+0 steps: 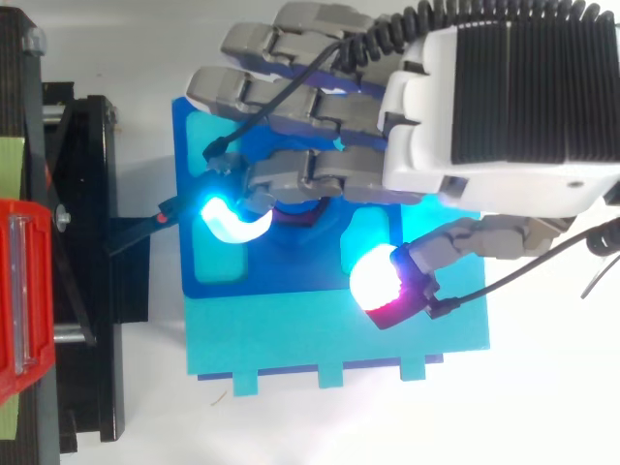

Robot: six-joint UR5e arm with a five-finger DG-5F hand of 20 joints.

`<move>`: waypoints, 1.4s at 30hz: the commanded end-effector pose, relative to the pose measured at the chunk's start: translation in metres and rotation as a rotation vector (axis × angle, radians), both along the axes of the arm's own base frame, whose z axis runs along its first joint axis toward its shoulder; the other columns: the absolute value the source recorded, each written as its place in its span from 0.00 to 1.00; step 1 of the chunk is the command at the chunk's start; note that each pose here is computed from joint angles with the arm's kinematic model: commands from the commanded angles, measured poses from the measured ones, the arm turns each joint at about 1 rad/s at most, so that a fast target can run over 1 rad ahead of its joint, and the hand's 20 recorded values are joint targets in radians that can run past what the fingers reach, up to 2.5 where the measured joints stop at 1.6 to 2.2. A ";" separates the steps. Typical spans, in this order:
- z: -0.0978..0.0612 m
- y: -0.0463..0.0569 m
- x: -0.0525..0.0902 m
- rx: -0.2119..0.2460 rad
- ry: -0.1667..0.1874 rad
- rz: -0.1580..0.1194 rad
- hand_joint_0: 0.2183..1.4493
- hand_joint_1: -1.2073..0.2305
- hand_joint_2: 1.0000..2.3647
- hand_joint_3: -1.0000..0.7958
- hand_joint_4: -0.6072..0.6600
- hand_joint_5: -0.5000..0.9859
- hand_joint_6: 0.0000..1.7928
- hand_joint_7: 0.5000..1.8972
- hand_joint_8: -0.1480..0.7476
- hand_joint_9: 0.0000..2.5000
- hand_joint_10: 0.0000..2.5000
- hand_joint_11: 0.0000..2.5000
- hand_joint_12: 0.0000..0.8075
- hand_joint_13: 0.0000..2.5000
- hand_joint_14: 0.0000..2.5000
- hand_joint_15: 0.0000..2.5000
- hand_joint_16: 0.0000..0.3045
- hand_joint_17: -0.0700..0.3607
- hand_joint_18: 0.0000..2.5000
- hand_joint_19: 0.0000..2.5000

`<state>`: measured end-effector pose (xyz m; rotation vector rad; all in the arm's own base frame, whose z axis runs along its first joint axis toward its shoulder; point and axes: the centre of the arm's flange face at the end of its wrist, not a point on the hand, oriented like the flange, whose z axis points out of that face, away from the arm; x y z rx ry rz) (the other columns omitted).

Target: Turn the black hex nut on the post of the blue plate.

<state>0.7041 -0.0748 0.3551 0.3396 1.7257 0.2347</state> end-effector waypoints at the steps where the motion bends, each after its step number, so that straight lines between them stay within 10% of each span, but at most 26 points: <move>1: -0.016 -0.001 0.005 0.002 0.015 0.000 0.23 0.15 0.00 0.28 0.44 0.13 0.28 0.09 0.27 0.00 0.00 0.00 0.35 0.00 0.00 0.00 0.13 0.37 0.00 0.00; 42: -0.047 -0.009 0.004 0.019 -0.006 -0.003 0.20 0.23 0.00 0.28 0.51 0.13 0.28 0.10 0.31 0.00 0.00 0.00 0.37 0.00 0.00 0.00 0.13 0.37 0.00 0.00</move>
